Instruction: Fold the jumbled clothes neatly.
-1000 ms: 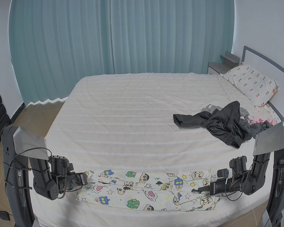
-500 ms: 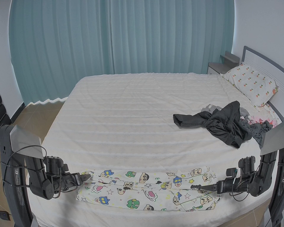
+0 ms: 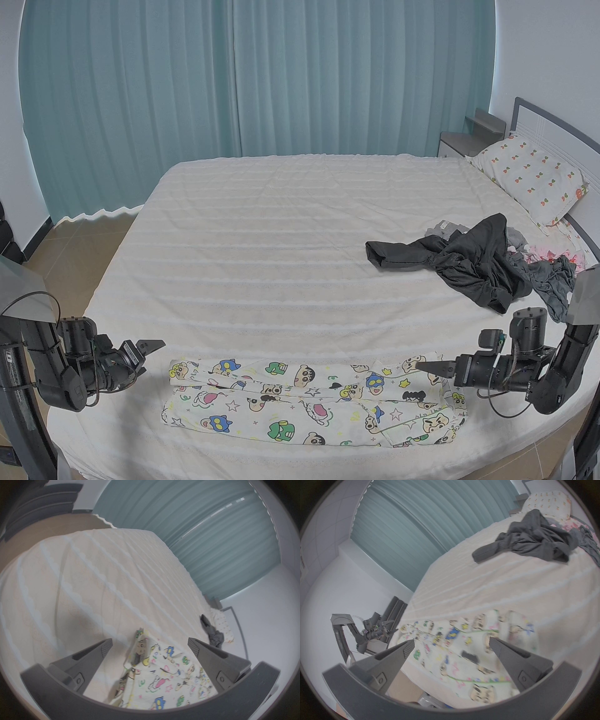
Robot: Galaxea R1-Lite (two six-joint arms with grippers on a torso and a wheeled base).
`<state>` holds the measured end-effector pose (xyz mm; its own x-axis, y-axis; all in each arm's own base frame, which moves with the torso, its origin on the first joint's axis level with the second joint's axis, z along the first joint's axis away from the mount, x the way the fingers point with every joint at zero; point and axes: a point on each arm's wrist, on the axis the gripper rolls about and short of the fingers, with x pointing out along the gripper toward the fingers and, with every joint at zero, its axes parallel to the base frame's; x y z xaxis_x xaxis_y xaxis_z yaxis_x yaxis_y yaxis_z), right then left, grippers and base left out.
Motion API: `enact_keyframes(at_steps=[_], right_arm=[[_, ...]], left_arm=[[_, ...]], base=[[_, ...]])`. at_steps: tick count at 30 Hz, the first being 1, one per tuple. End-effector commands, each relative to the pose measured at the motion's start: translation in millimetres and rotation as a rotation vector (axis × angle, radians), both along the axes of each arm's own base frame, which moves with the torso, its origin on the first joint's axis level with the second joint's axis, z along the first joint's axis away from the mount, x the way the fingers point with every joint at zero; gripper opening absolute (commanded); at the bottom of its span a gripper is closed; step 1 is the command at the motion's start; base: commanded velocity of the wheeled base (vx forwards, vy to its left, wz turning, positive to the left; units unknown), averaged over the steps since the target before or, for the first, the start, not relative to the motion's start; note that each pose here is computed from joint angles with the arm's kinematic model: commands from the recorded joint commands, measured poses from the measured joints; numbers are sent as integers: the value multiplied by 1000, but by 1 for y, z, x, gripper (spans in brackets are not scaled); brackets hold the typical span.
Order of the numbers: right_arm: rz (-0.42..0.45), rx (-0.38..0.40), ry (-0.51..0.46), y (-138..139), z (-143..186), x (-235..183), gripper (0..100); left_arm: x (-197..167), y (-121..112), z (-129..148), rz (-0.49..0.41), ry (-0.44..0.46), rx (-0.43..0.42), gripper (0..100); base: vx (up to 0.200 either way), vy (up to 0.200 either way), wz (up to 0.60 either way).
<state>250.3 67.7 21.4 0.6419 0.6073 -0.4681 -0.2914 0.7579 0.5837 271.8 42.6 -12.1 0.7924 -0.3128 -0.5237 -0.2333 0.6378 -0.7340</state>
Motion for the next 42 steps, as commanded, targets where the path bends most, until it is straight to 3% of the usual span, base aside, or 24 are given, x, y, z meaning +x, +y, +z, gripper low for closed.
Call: enact_keyframes(at_steps=[1, 6, 10, 21, 26, 31, 36, 42], right_arm=[[25, -19, 54, 34, -38, 29, 100], [-20, -62, 137, 30, -67, 40, 100], [-47, -92, 215, 22, -71, 42, 100], [-113, -143, 203, 18, -70, 41, 100], [-154, -97, 152, 6, -28, 21, 100], [-196, -41, 156, -1, -7, 1, 100], [-219, 11, 125, -9, 1, -19, 100], [-210, 60, 93, -10, -1, -27, 100]], left_arm=[[-2, 4, 10, 12, -24, -46, 100], [-2, 4, 8, 11, -21, -45, 100], [-4, 4, 9, 10, -47, -36, 100], [-8, 2, 3, 6, -93, -11, 100], [-11, -7, -1, -34, -132, 150, 100], [-5, -25, -3, -111, -143, 166, 100], [22, -43, -3, -223, -165, 235, 100], [48, -48, -9, -283, -56, 319, 100]], base=[[0, 0, 0], [0, 0, 0], [0, 0, 0], [0, 0, 0], [0, 0, 0], [0, 0, 0], [0, 0, 0], [0, 0, 0]])
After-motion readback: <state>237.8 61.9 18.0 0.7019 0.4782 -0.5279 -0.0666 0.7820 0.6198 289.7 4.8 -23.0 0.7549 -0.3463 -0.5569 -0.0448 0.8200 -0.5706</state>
